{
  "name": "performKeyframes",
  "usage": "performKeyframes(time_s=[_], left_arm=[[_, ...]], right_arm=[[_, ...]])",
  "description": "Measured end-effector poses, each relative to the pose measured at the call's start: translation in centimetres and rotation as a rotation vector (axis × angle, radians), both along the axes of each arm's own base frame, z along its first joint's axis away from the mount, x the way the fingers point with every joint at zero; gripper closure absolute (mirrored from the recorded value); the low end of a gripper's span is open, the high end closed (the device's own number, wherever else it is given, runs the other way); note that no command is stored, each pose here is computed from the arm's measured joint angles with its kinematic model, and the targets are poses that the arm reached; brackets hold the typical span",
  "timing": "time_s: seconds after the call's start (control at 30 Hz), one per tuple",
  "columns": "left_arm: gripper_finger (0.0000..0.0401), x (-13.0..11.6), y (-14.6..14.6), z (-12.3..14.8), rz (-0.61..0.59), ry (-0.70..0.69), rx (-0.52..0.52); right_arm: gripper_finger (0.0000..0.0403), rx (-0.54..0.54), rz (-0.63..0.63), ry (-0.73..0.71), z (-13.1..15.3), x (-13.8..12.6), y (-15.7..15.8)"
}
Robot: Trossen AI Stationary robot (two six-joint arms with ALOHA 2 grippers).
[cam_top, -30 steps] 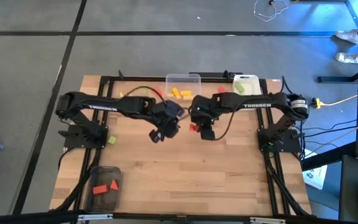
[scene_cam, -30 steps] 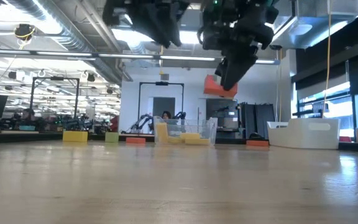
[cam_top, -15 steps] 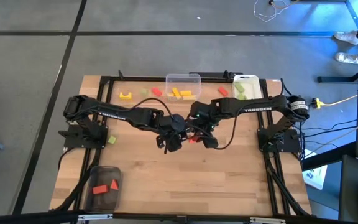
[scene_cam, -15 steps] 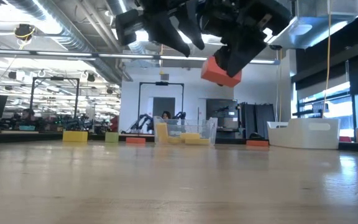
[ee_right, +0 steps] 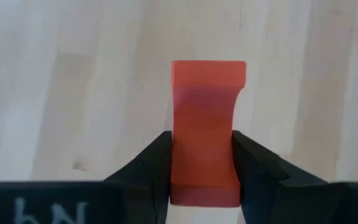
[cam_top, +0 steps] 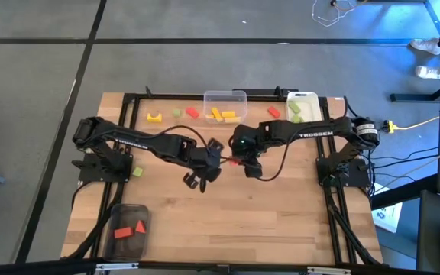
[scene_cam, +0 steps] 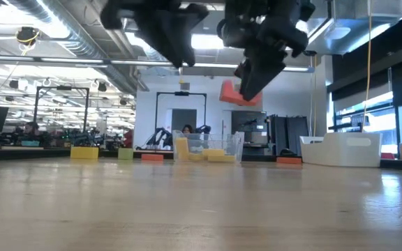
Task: Sort & place blocks by color
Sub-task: Put the orange arched block into the black bin
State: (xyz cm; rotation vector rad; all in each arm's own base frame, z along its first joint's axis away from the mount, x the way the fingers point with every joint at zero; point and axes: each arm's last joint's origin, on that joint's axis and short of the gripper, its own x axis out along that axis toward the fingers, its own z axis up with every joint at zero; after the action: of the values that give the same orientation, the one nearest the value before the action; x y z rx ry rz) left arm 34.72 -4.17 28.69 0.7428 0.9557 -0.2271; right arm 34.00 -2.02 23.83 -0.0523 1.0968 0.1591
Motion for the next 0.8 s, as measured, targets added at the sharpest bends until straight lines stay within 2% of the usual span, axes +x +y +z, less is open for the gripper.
performKeyframes(time_s=[0.17,0.27,0.53,0.7,0.8], left_arm=[[0.0287,-1.8,-1.3,-0.3,0.176,0.112,-0.121],[0.0287,-2.7,-2.5,-0.5,0.234,0.152,-0.112],[0.0287,-3.9,-4.7,0.5,0.349,0.062,-0.106],[0.0287,-4.4,-5.5,0.9,0.389,0.021,-0.103],[0.0287,-4.6,-5.8,0.9,0.401,0.004,-0.084]], right_arm=[[0.0273,0.019,-0.023,0.041,-2.9,0.1,0.0],[0.0273,0.036,-0.025,0.033,-4.1,0.6,0.4],[0.0273,0.031,-0.025,0.08,-7.6,2.0,1.9],[0.0273,0.036,-0.023,0.128,-10.1,2.6,2.6],[0.0273,0.035,-0.021,0.131,-10.7,2.9,2.8]])
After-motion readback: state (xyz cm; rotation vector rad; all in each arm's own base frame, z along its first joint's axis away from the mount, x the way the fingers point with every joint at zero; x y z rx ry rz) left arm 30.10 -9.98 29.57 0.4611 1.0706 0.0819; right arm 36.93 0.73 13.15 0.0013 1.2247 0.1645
